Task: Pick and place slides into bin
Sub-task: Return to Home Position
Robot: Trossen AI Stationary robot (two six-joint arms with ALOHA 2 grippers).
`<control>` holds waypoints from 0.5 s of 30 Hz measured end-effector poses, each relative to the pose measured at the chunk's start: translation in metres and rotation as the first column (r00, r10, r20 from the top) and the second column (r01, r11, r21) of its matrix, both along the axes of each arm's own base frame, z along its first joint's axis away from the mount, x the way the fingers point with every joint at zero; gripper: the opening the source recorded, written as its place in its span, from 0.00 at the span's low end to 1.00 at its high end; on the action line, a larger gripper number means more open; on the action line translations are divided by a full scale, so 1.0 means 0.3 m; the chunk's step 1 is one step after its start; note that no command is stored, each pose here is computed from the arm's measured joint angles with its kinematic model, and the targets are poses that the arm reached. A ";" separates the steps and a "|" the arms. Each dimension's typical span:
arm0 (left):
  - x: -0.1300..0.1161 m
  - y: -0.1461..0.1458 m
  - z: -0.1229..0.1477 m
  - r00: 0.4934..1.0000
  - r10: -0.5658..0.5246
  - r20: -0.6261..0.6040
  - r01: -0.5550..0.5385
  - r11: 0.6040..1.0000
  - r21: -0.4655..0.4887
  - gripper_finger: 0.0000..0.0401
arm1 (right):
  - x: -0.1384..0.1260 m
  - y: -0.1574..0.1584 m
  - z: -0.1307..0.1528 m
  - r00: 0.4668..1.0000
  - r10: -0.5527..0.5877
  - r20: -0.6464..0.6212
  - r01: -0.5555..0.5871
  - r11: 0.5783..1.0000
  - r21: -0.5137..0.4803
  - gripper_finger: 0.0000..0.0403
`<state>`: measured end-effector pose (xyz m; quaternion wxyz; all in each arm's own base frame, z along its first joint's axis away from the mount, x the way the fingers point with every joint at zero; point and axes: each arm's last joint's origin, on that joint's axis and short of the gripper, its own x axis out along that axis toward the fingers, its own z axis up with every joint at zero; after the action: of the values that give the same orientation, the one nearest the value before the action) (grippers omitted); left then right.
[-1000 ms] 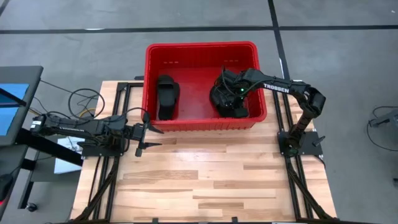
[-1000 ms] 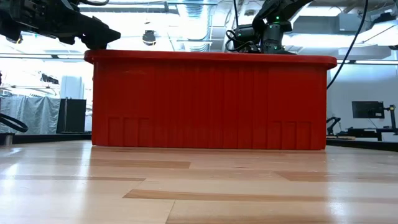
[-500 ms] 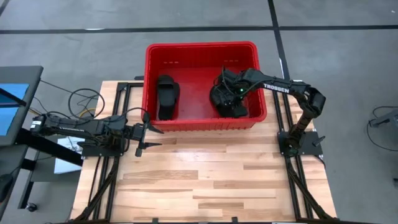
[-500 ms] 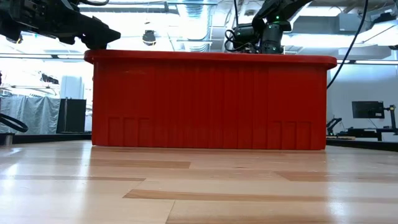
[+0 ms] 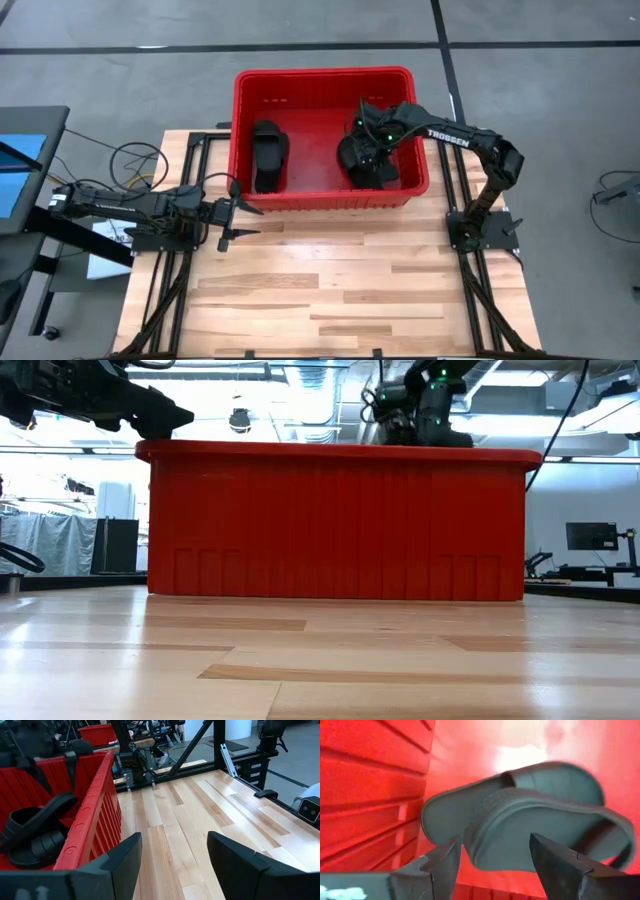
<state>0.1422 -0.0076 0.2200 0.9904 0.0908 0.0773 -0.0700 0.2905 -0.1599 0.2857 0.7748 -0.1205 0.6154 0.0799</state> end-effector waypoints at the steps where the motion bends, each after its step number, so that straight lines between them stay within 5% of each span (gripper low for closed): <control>1: 0.000 0.000 0.000 1.000 0.000 0.000 0.000 1.000 0.000 0.55 | 0.002 -0.001 0.019 1.000 0.000 0.012 0.000 1.000 -0.001 0.56; 15: 0.000 0.000 0.000 1.000 0.000 0.000 0.000 1.000 0.000 0.55 | -0.023 0.015 0.233 0.998 -0.024 0.062 0.024 1.000 -0.006 0.56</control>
<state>0.1421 -0.0076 0.2200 0.9904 0.0909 0.0771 -0.0700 0.2835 -0.1553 0.3556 0.7942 -0.1182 0.5926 0.0646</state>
